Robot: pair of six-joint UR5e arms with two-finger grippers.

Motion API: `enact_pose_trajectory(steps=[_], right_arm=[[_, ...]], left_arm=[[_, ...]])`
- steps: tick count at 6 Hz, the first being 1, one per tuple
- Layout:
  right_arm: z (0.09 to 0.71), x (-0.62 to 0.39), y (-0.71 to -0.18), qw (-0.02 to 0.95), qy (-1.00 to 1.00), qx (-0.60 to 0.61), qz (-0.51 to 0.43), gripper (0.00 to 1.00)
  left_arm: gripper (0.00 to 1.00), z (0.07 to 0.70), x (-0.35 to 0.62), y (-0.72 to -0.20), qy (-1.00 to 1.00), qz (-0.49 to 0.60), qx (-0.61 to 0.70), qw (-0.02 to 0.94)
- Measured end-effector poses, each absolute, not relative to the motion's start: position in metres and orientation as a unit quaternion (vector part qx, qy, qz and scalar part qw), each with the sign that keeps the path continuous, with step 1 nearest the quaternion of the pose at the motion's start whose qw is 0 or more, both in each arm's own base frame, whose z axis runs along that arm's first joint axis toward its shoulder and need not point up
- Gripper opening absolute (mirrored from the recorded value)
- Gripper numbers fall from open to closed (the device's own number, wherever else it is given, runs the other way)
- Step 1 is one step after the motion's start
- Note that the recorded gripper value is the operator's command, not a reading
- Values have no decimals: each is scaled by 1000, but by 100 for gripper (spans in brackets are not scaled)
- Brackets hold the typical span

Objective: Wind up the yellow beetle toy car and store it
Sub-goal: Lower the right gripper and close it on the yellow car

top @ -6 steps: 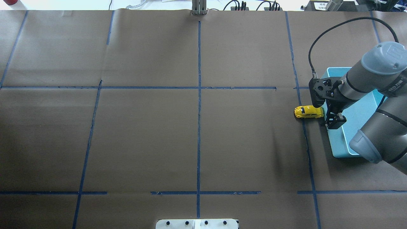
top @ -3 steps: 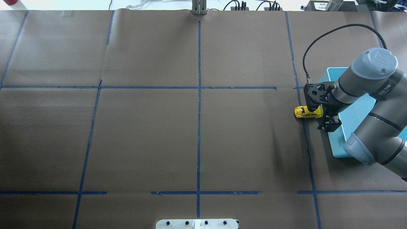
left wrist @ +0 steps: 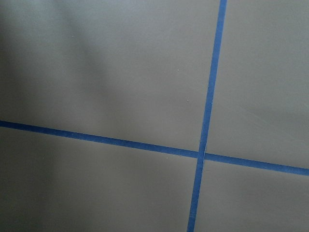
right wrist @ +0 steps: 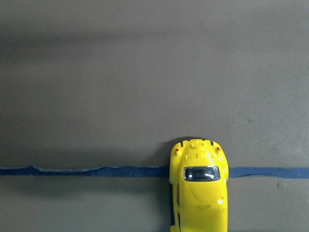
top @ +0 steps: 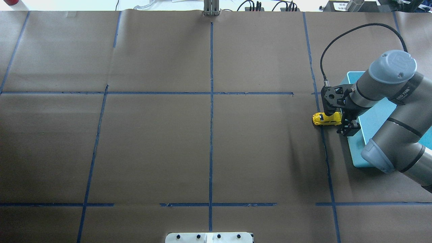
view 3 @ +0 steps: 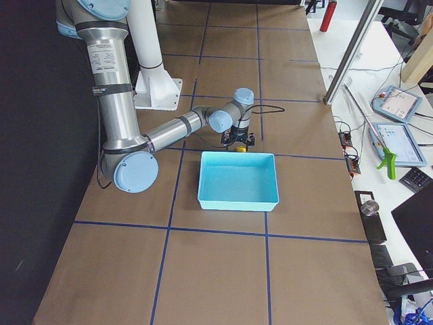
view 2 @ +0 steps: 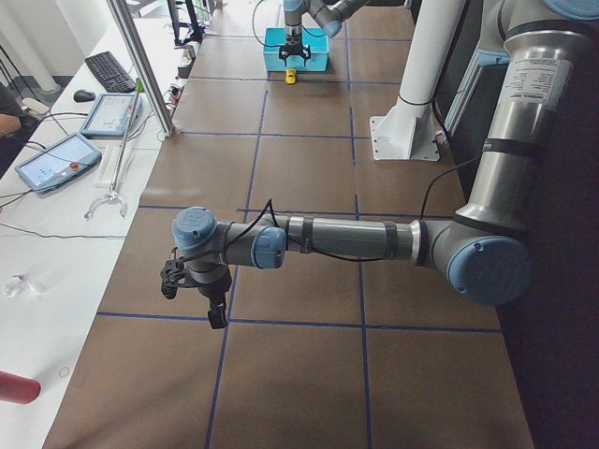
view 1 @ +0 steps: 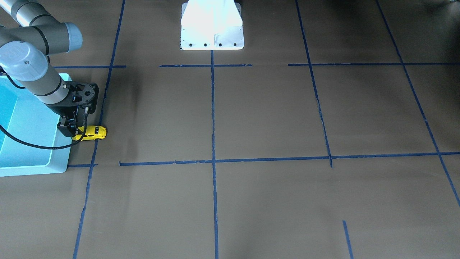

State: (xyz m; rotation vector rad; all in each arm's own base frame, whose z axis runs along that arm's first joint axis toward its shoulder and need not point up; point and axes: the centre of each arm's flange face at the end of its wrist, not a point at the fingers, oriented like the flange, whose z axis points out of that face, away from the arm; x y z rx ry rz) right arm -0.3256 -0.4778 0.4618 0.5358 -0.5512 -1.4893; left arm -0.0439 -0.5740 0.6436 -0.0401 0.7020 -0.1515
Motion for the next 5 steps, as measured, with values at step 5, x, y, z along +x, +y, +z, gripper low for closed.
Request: enact_pose_trajectory(steps=[5], right_arm=[[470,-347,-488,671,-238,226,-665,100]], left_arm=[[100,658,-50,-570,355,-84,-31,931]])
